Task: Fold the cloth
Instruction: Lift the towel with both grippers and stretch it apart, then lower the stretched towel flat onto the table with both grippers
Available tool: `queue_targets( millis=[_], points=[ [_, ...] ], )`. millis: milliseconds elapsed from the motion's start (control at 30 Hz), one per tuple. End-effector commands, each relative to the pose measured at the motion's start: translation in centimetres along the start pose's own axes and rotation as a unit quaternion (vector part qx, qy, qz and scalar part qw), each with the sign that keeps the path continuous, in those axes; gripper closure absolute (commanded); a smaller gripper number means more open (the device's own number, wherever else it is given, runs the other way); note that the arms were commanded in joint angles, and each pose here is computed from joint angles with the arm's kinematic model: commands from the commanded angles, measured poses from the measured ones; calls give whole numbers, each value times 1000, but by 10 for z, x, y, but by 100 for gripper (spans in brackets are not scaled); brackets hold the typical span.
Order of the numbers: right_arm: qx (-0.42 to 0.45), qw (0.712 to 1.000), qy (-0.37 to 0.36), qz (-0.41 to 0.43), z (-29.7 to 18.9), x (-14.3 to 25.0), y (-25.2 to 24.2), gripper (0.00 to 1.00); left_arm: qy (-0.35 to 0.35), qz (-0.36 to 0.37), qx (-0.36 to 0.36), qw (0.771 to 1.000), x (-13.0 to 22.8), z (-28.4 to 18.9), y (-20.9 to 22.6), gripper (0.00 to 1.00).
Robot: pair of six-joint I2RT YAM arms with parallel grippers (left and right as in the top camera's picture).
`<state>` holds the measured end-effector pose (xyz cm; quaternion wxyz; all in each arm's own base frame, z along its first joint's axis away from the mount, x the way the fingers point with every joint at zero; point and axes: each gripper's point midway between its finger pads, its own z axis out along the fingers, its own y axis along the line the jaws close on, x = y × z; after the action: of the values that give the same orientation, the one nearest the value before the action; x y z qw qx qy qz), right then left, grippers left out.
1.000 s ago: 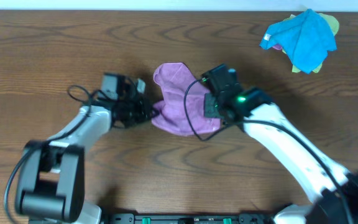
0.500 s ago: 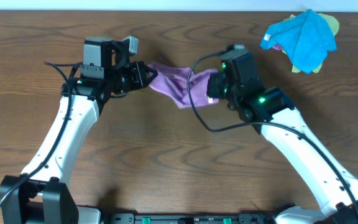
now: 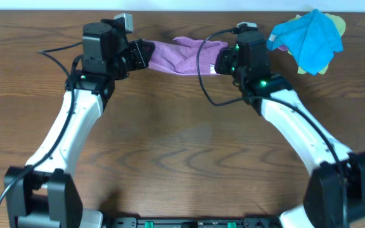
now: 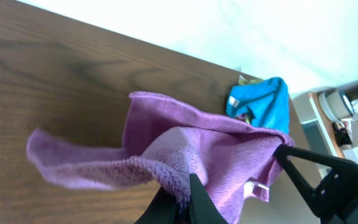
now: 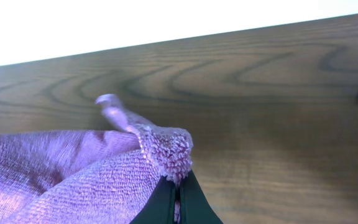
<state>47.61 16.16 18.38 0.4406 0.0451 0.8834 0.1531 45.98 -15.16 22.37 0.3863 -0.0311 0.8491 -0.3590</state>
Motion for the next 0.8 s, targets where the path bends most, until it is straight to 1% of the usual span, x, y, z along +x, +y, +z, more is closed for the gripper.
queue_targets(
  millis=[0,233,333,533,767],
  points=[
    [-2,1000,-13,-24,10,-16,4,99,-8,-3,-9,1000,-7,11,9,94],
    [13,998,-51,-26,16,-51,-4,99,-50,18,0,999,-29,15,7,94],
    [17,998,-54,-27,14,-58,-8,99,-57,21,5,998,-38,12,2,94],
    [30,999,-16,-33,12,-45,-13,99,-45,21,16,999,-37,10,-1,94],
    [53,995,68,-48,5,-4,-21,99,43,24,-24,998,7,9,22,94]
  ],
)
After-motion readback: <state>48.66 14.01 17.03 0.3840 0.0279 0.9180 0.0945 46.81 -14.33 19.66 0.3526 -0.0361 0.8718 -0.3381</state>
